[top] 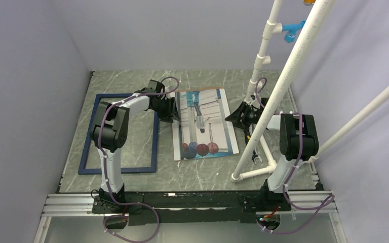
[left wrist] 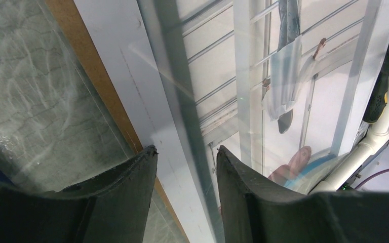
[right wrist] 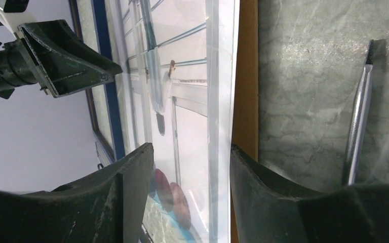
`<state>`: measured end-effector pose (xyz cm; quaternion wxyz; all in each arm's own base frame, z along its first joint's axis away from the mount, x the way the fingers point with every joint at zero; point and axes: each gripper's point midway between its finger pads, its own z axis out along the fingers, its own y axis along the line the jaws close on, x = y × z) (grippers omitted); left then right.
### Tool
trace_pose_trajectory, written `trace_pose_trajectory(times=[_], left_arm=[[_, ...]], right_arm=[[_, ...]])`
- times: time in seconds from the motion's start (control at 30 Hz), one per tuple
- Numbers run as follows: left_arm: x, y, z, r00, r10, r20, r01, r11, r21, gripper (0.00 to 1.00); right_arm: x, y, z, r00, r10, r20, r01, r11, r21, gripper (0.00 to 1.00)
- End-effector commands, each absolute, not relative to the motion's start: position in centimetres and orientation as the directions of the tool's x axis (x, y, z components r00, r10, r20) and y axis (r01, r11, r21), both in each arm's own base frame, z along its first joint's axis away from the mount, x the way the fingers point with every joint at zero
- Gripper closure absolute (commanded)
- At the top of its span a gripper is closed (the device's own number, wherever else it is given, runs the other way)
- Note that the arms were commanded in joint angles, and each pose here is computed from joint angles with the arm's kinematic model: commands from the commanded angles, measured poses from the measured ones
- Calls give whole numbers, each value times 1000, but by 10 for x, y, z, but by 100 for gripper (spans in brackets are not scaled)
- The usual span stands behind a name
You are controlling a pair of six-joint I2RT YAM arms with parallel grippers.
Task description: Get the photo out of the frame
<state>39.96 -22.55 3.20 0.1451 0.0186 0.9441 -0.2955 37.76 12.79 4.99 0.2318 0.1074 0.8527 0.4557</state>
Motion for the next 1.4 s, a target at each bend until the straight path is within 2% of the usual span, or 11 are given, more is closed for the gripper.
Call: trace_pose_trajectory(times=[0.0,0.33,0.6,0.77,0.97,1.07,1.13,1.37], left_arm=[[385,-199,-12,-975,-25,-219,73,903,-424,46],[386,-201,-7,-972,-22,-233,83,899,-431,45],[386,-201,-11,-973,-20,-228,82,900,-429,45],[386,-200,-11,-973,-21,-230,82,901,-427,45],[385,-200,-12,-974,-19,-226,81,901,-427,45],[385,-200,-13,-974,-19,-225,80,902,-425,45],[385,-200,-13,-974,-19,-226,82,901,-427,45],[385,-200,-13,-974,-18,-226,83,901,-426,45]], right_arm=[[383,130,64,-859,380,-343,-96,538,838,43],[391,133,72,-858,415,-303,-99,446,889,69],[389,133,86,-852,446,-276,-114,356,927,75],[389,133,93,-852,449,-270,-127,323,938,86],[387,133,102,-851,466,-242,-138,245,960,86],[386,133,103,-851,465,-245,-142,245,959,79],[385,132,104,-849,466,-248,-147,243,959,79],[383,131,111,-850,474,-228,-149,200,969,82]])
